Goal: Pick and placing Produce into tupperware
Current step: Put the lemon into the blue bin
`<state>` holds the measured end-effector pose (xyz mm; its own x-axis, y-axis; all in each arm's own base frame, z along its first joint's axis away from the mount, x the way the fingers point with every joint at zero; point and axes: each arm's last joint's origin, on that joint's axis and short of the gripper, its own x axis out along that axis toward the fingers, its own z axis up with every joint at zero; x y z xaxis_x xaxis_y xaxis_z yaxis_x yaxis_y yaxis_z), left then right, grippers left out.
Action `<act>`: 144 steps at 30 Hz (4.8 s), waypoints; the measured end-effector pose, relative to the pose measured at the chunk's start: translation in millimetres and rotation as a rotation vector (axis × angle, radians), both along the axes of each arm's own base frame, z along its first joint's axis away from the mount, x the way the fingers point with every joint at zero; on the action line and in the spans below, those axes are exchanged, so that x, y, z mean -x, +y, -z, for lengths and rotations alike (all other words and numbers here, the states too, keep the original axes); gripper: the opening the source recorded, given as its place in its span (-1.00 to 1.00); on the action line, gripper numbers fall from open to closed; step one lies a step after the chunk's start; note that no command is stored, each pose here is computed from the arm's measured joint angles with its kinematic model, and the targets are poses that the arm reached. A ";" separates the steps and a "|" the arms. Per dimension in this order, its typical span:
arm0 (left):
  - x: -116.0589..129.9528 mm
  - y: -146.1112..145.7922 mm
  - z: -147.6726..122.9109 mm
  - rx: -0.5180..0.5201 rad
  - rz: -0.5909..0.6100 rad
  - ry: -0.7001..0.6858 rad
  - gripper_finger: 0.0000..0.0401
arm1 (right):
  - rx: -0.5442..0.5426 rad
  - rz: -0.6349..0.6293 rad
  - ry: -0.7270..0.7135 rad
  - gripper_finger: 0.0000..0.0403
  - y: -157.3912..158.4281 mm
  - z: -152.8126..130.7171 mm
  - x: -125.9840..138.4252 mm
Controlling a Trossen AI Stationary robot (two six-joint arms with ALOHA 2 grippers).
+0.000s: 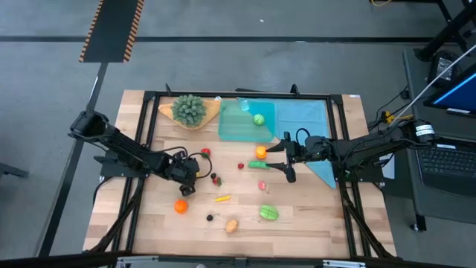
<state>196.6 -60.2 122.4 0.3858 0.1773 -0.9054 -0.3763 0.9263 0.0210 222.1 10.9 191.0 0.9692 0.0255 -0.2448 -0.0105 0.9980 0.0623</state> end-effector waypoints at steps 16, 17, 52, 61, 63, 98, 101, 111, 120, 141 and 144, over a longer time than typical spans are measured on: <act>0.4 0.0 -2.0 0.009 0.004 -0.011 0.02 | -0.003 0.001 0.000 0.35 0.0 0.0 0.0; 0.4 0.0 -2.0 0.010 0.004 -0.011 0.03 | -0.003 0.001 0.000 0.35 0.0 0.0 0.0; 34.5 16.3 -81.3 -0.051 0.027 -0.417 0.00 | -0.002 0.000 0.005 0.35 0.0 0.5 0.1; 54.4 26.3 -107.8 -0.177 0.053 -0.580 0.00 | 0.001 0.000 0.005 0.35 0.0 0.5 0.1; 56.6 27.4 -108.2 -0.197 0.065 -0.614 0.00 | 0.001 0.000 0.005 0.35 0.1 0.4 0.2; 78.3 25.3 -52.1 -0.117 0.436 -1.204 0.00 | 0.001 0.000 0.006 0.35 0.0 0.6 0.2; 77.6 27.7 -52.0 -0.125 0.416 -1.202 0.00 | 0.001 -0.001 0.006 0.35 0.1 0.6 0.2; 74.0 47.6 -51.7 -0.213 0.237 -1.180 0.00 | 0.003 0.008 0.004 0.35 -0.3 0.3 0.1; 72.5 62.9 -50.1 -0.294 0.111 -1.143 0.00 | 0.023 0.090 -0.001 0.35 -3.8 -0.2 -0.1; 21.7 94.2 -70.6 -0.380 -0.044 -0.993 0.00 | 0.072 0.144 -0.075 0.35 -17.9 -7.5 -1.6; 9.5 100.3 -71.7 -0.406 -0.064 -1.037 0.00 | 0.073 0.151 -0.075 0.35 -19.5 -7.5 -1.5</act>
